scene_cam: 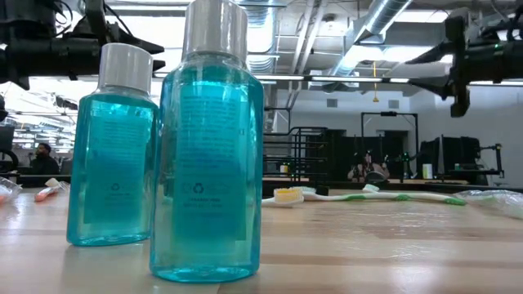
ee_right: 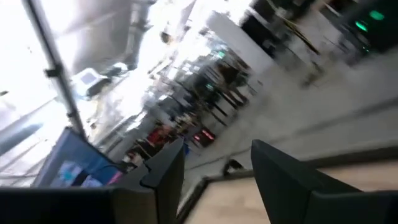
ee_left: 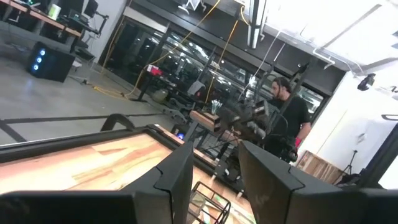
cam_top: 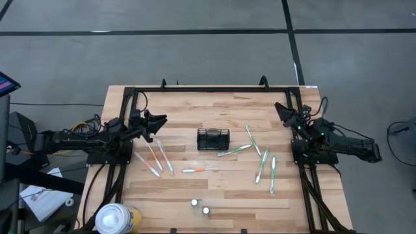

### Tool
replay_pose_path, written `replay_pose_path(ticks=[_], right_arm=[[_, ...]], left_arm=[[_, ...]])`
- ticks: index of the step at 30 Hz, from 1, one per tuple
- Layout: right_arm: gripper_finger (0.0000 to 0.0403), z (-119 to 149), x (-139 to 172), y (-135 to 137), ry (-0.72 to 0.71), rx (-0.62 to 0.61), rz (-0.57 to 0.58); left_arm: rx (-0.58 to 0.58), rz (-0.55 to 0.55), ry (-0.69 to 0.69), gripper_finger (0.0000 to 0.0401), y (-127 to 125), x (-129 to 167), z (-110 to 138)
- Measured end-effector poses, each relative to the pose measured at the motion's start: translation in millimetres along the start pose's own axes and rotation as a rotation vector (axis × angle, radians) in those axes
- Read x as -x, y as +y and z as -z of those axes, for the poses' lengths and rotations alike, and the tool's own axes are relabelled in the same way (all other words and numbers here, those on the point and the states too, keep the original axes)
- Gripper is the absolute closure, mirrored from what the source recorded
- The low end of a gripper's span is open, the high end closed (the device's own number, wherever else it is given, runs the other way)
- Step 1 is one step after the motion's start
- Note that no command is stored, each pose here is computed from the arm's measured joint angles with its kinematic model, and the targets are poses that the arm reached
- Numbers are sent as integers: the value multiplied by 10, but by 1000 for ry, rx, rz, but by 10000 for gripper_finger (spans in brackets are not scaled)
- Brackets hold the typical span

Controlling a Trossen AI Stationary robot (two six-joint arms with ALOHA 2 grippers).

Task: Pick & Place toothbrushing station
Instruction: Put the green toothbrush into the wire organizer

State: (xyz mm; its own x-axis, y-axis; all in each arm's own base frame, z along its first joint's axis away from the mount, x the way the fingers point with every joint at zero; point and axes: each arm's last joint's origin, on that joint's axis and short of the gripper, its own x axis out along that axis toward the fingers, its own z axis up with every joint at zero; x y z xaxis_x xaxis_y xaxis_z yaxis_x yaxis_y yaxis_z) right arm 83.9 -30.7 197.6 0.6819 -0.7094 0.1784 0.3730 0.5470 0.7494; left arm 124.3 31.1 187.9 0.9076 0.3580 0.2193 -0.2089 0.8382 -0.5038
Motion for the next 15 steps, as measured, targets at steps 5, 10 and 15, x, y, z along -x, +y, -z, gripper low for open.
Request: replay_pose_path(ticks=[5,10,15], right_arm=[[227,-37,-6,31,-11,-156,-52],[227,-95,-7,88,-39,-326,-121],[227,-89,-13,90,-33,-384,-117]], left_arm=[[76,53,-8,274,-53,-25,-62],[64,157,-127,274,-305,-146,-459],[-22,218,-225,274,-503,-206,-785]])
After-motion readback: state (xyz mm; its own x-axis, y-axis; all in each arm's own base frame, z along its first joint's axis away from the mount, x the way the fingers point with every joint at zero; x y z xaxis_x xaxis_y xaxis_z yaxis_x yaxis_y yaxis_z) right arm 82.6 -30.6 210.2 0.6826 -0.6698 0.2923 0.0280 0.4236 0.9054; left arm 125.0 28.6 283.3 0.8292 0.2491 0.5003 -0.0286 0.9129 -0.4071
